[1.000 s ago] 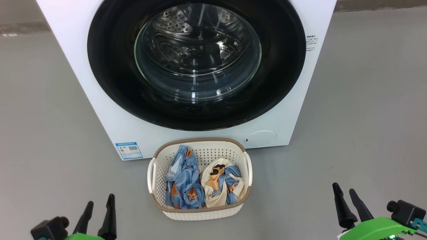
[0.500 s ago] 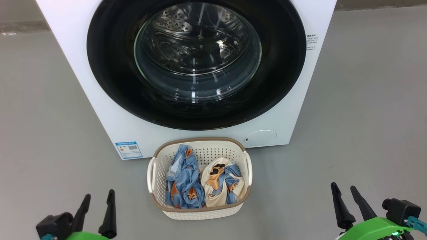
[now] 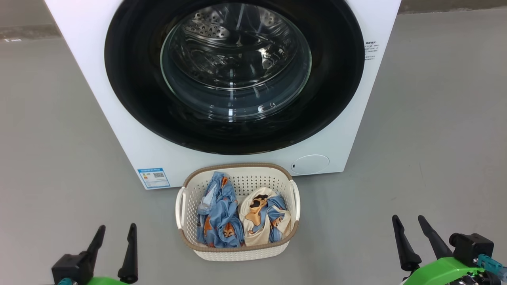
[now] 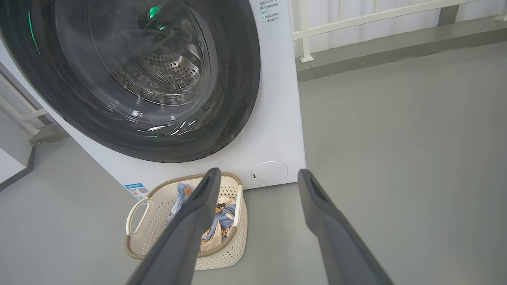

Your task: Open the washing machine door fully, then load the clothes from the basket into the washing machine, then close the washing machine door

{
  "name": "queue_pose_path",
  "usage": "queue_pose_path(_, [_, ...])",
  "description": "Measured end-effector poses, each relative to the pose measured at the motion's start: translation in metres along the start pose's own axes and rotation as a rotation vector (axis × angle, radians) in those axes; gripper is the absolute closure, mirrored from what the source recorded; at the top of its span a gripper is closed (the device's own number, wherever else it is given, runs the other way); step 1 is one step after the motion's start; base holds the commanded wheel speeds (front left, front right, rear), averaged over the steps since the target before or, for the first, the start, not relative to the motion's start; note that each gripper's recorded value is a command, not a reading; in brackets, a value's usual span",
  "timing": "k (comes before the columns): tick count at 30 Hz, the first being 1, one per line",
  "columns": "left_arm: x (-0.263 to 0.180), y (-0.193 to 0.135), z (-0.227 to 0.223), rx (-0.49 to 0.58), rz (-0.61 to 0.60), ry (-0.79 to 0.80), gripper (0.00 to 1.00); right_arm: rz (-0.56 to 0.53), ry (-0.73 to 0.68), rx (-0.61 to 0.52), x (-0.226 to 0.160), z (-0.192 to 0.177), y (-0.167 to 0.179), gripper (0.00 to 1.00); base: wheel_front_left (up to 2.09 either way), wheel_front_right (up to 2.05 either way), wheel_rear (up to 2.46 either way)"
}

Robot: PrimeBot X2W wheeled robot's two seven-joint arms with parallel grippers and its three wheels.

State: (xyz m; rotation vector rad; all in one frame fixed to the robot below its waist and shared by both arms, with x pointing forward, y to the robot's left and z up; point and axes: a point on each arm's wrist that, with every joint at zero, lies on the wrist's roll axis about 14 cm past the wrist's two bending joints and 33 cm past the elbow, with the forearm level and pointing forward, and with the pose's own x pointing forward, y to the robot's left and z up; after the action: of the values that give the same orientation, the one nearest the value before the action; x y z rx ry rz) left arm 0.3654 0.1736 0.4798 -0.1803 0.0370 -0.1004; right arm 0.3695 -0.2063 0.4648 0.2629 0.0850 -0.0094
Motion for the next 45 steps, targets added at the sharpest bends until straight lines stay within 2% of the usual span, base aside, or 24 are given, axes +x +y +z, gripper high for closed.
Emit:
queue_pose_path(15, [0.0,-0.003,0.003,0.172,-0.044,-0.018,0.0,-0.001,-0.035,-0.17,0.0,0.01,-0.007,0.0,0.0,0.0,0.0])
queue_pose_path(31, [0.0,0.003,0.0,0.214,-0.032,-0.004,0.0,-0.011,-0.051,-0.172,0.001,0.015,-0.01,0.0,0.1,0.1,-0.21])
queue_pose_path(45, [0.004,0.005,0.001,0.21,-0.022,-0.005,0.0,-0.007,-0.05,-0.17,0.003,0.014,-0.008,0.0,1.0,1.0,-2.0])
